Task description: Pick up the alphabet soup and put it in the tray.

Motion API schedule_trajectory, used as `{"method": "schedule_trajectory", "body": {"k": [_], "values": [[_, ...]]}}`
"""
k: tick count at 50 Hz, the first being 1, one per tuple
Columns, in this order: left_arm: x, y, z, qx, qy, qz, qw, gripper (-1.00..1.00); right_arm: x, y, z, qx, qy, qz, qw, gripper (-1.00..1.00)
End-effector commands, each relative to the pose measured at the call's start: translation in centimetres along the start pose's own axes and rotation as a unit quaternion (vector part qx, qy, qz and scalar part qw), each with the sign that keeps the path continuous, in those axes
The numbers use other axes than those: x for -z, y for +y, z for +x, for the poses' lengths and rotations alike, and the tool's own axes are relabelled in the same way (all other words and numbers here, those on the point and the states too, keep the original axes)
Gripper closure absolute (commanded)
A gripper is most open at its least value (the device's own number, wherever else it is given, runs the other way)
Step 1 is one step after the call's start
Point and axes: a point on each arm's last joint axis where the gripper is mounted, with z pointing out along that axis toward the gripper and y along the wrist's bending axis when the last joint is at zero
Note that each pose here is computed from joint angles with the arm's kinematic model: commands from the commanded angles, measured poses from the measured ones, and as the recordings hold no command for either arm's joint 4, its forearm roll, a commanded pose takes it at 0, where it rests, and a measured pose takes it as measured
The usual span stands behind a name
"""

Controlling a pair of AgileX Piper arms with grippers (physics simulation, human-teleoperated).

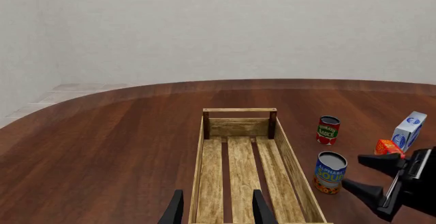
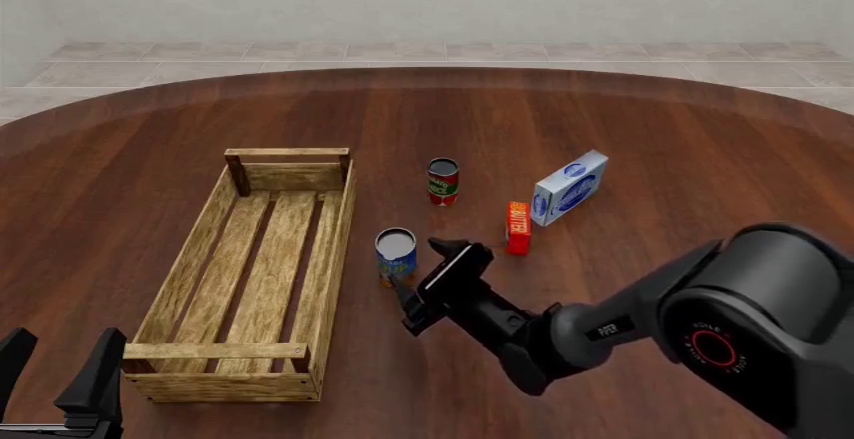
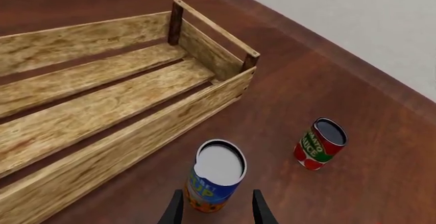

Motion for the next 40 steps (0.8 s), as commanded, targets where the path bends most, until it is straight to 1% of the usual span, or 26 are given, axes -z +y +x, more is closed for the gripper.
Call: {"method": "schedule_trajectory", "body": {"k": [1,9,17,40], "values": [[0.0,0.0,0.0,0.0,0.0,0.0,1.0,-1.0,-0.6,0.0,0.3,0.005,0.002,0.001,1.0,-1.0],[0.0,0.0,0.0,0.0,0.0,0.0,1.0,-1.0,-0.7,0.0,0.3,0.007,0.002,0.0,1.0,-1.0],[0.0,0.0,0.0,0.0,0.0,0.0,1.0,-1.0,-0.8,0.6,0.3,0.012,0.002,-0.007,0.9999,-1.0],[0.0,0.0,0.0,0.0,0.0,0.0,1.0,-1.0,-1.8,0.6,0.6,0.014,0.004,-0.006,0.9999,-1.0]]}}
